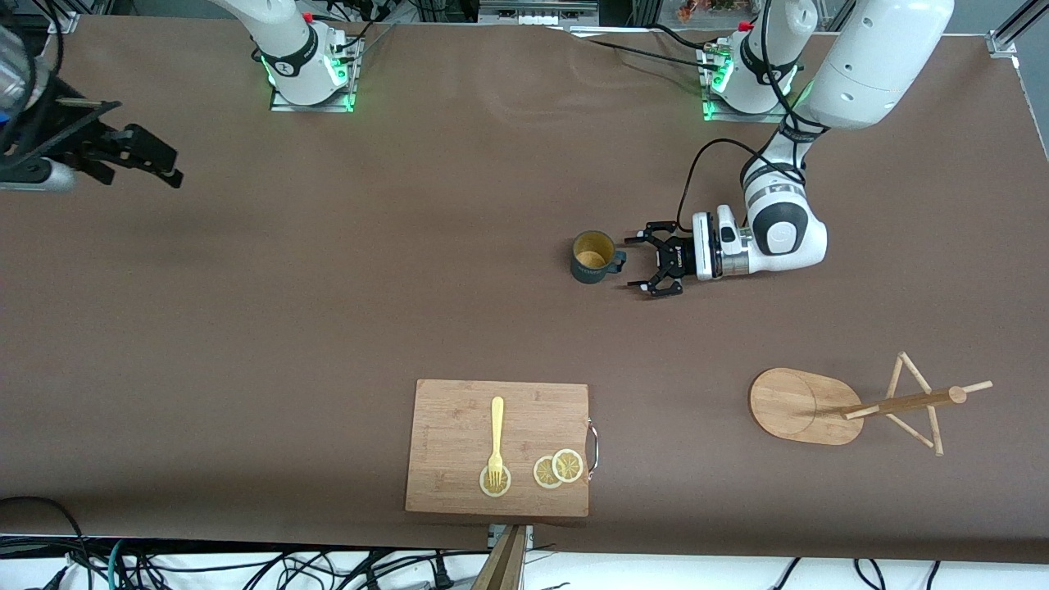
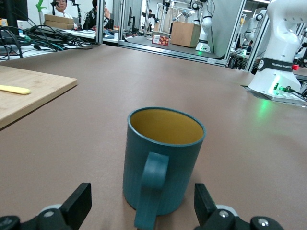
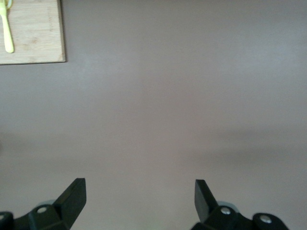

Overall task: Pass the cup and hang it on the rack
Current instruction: 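Move the left gripper to the mug handle and close on it, then lift the mug by its handle and carry it toward the rack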

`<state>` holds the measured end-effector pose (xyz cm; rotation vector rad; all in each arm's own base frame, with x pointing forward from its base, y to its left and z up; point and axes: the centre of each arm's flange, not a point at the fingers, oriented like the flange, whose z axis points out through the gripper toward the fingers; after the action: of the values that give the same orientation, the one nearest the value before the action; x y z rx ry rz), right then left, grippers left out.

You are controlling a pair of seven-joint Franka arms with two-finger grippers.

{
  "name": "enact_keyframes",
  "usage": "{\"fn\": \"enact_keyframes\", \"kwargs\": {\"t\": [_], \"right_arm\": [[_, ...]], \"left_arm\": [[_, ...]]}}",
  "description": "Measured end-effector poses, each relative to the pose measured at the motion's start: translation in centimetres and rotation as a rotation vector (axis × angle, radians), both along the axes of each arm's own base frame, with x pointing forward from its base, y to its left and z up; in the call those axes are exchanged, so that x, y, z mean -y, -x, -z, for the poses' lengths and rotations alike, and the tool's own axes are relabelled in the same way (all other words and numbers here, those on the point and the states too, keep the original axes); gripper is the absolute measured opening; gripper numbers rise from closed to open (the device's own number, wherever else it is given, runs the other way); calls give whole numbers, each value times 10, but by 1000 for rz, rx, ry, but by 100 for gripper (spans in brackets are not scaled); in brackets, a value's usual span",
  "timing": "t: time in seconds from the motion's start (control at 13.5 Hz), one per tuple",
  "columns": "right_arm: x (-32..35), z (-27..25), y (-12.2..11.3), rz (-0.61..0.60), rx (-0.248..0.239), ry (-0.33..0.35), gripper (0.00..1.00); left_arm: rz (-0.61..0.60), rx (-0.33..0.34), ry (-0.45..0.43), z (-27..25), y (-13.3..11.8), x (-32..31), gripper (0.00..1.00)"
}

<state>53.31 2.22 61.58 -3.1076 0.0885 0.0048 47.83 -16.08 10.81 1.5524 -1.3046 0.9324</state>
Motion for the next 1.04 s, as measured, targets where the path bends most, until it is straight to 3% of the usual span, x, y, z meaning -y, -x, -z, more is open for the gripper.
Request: {"fn": "enact_keyframes", "kwargs": {"t": [0.44,0.52,0.74,1.04], "right_arm": [[14,2,3,4,-31,8,100],[14,2,3,3,-32,8,100],[14,0,3,-4,-28,8,100],[11,-15,2,-18,2,8,100]], "left_arm": [[-6,-8,16,11,7,9,27],[-6,-7,17,11,7,8,20],[-12,0,34,7,3,6,21],[-65,-30,113,-30,-23,-23,21]]}}
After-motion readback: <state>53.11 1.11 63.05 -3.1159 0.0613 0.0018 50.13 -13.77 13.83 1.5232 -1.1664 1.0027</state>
